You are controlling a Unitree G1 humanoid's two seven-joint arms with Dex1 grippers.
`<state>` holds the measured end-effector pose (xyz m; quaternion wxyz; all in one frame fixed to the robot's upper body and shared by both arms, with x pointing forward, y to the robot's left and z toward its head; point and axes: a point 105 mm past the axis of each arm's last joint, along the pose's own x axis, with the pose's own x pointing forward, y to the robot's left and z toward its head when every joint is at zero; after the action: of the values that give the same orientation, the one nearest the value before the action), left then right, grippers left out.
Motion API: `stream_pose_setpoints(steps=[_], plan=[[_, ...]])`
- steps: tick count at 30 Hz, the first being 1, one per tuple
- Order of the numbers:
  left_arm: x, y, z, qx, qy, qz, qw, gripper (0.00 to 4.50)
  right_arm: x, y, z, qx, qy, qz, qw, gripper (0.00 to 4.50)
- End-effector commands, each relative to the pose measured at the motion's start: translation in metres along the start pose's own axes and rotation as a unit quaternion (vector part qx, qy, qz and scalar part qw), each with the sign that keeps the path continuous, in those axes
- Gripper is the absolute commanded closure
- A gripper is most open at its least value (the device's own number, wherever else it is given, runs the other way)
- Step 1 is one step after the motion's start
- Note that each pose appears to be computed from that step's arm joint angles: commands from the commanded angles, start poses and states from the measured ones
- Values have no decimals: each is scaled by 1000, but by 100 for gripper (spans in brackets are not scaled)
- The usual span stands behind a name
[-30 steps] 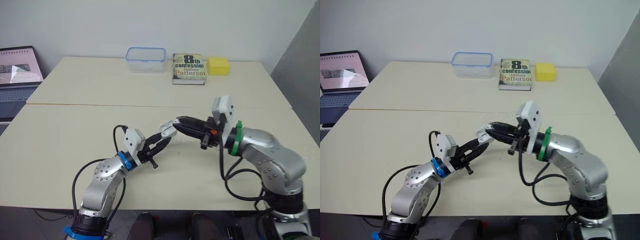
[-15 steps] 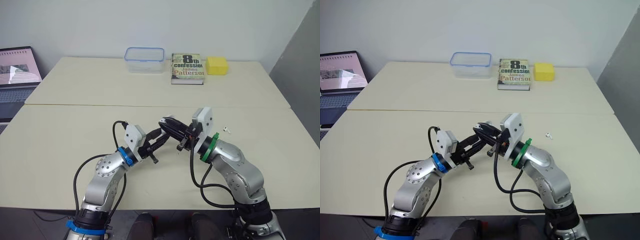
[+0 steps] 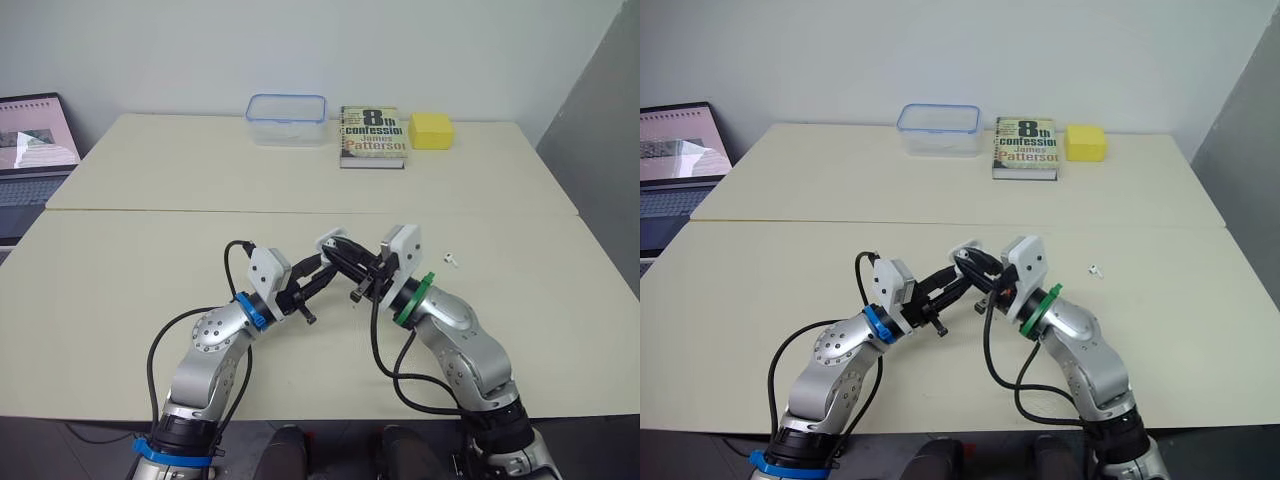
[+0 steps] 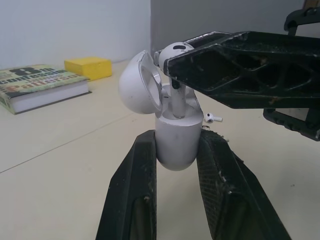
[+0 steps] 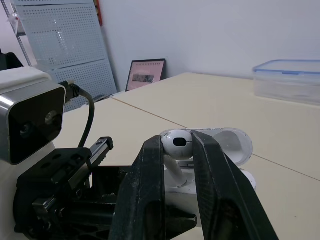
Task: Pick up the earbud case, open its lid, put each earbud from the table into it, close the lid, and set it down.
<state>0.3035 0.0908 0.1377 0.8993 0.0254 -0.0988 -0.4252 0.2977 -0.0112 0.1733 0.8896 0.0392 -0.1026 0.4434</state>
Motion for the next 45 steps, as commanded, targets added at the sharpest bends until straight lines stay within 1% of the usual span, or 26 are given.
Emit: stream_pose_setpoints(steps=[1, 11, 13, 16, 22, 23, 26, 29, 34, 38, 40, 45], plan=[[4, -1, 17, 16, -30, -3, 999, 373, 3, 5, 1, -5, -10, 1, 1000, 409], [4, 0, 18, 16, -31, 0, 999, 373, 3, 5, -8, -9, 0, -8, 1000, 409], [4, 0, 19, 16, -32, 1, 999, 373, 2, 3, -8, -10, 0, -14, 1000, 337], [4, 0, 19, 16, -32, 1, 999, 373, 2, 1, -6, -14, -3, -20, 1000, 242], [4, -1, 19, 15, -32, 1, 999, 373, 0, -1, 4, -26, -17, -24, 999, 23], [4, -1, 19, 15, -31, 1, 999, 373, -2, 1, 8, -28, -22, -19, 999, 0], [3, 0, 18, 15, -29, 3, 999, 373, -13, 5, 19, -41, -28, -2, 999, 0], [2, 2, 17, 15, -27, 6, 1000, 373, -33, 2, 29, -59, -20, 7, 998, 0], [1, 5, 15, 17, -24, 11, 1000, 373, -72, -18, 49, -121, 7, -16, 993, 0], [1, 8, 13, 19, -24, 14, 999, 373, -112, -37, 49, -148, 67, -49, 986, 0], [2, 9, 12, 22, -24, 17, 999, 373, -142, -50, 44, -155, 113, -83, 978, 0], [2, 12, 10, 26, -25, 20, 999, 373, -228, -87, 33, -193, 231, -153, 941, 0]])
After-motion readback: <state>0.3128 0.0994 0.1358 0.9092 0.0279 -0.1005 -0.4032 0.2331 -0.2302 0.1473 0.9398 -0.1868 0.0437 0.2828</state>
